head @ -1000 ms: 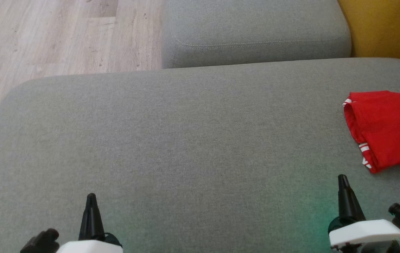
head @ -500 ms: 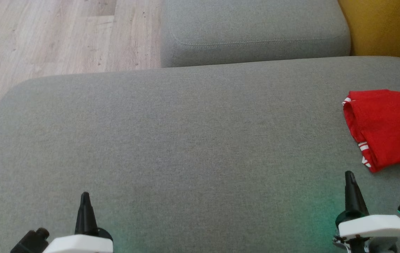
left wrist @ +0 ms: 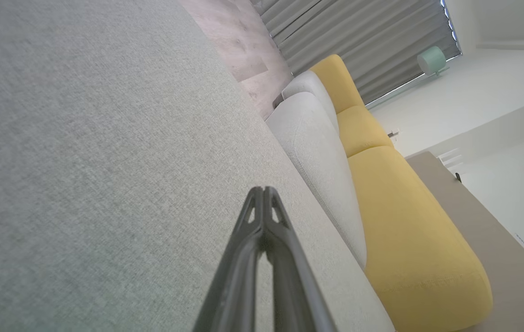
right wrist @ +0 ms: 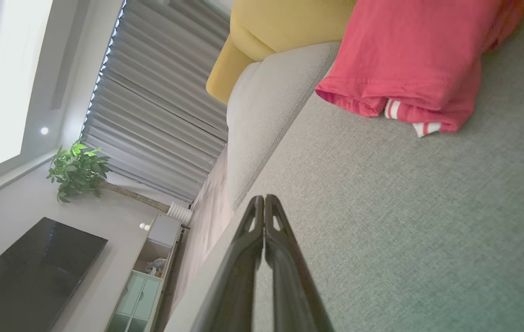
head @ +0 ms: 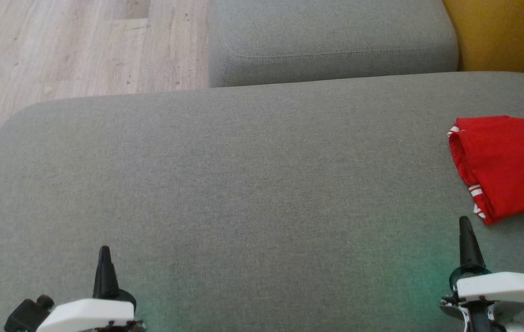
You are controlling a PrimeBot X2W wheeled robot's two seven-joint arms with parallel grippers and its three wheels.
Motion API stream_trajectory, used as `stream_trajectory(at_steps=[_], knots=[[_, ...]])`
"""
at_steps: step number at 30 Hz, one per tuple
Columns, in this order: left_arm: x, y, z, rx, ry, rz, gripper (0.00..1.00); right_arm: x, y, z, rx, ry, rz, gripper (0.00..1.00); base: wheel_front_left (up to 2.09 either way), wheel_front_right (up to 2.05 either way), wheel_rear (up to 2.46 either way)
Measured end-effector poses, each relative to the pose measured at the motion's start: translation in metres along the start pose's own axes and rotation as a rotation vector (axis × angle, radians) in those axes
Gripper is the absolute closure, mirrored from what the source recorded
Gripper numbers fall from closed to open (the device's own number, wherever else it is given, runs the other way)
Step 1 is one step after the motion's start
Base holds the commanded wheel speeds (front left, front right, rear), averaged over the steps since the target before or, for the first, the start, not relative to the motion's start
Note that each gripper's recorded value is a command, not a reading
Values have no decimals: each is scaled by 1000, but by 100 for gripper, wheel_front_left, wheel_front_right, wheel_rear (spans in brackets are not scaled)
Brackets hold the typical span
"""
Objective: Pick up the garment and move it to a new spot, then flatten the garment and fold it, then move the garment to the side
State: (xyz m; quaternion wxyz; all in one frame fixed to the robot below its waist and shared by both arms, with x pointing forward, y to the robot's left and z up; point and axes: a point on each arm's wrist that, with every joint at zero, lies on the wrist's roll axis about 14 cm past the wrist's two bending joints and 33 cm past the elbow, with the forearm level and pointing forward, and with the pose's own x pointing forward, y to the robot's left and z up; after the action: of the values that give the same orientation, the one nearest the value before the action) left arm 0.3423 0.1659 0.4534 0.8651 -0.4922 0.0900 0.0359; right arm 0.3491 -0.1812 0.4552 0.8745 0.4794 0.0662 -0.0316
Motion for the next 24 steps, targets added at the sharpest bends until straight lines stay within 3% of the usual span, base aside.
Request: stream_trajectory(at_steps=[24], knots=[[12, -2, 13, -260, -6, -22, 100, 10, 2, 15, 281, -23, 4, 100, 0, 0, 0]])
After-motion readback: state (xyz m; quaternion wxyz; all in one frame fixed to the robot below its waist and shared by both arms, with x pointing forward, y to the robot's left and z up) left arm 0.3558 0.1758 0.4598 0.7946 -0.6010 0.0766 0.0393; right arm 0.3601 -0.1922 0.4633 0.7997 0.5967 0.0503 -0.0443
